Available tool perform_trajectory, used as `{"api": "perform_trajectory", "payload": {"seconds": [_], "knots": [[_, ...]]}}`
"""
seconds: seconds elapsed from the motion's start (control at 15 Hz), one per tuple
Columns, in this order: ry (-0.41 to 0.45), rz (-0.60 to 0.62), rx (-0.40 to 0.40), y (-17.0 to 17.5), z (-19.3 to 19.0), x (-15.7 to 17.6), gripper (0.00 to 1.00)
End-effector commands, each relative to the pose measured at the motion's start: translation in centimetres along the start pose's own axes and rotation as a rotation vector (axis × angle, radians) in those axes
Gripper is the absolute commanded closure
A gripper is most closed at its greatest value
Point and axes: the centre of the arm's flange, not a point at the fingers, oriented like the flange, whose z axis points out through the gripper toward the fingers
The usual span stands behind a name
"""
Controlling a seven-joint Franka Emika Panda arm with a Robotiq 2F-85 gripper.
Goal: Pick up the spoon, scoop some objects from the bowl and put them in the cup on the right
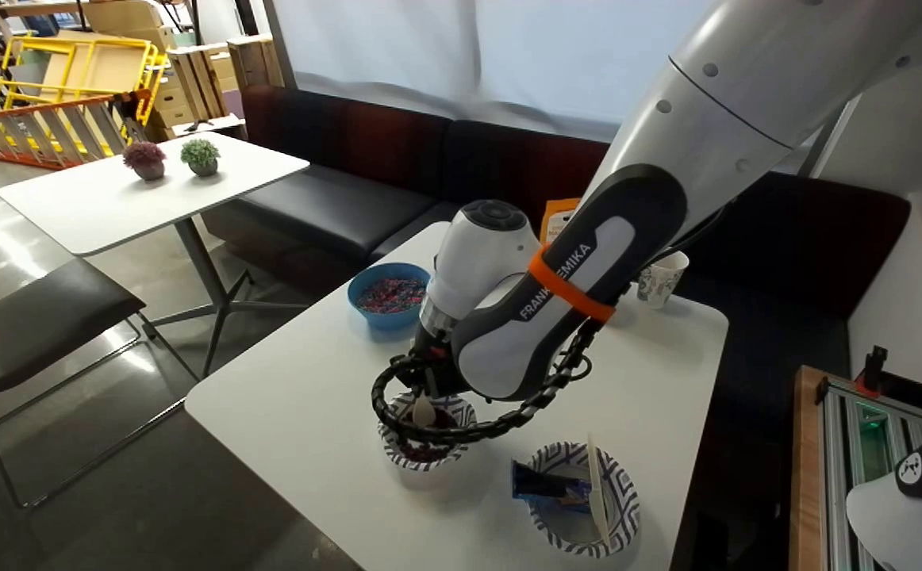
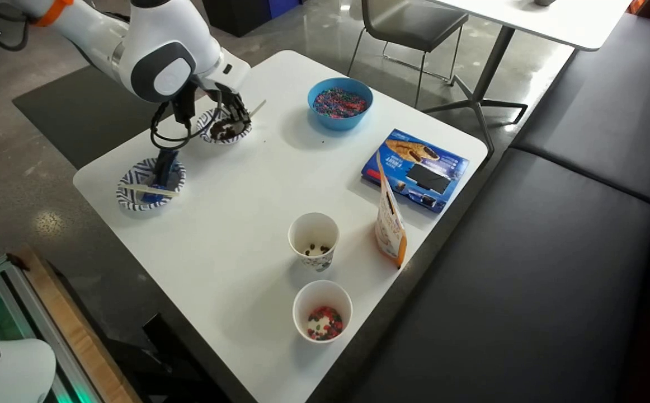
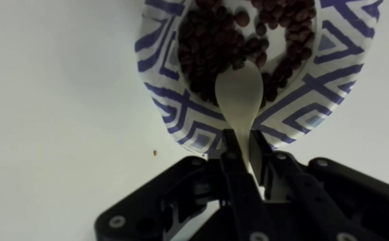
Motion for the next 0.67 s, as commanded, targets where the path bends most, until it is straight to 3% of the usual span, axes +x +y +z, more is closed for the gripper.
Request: {"api": "perform_trajectory", "payload": {"seconds": [0.0,0.6], "knots": [[0.01,0.012,-0.058,1.9,-0.2,0.1,0.96],[0.087,0.099,-0.138,5.8,-1.4,2.6,0.96]]}}
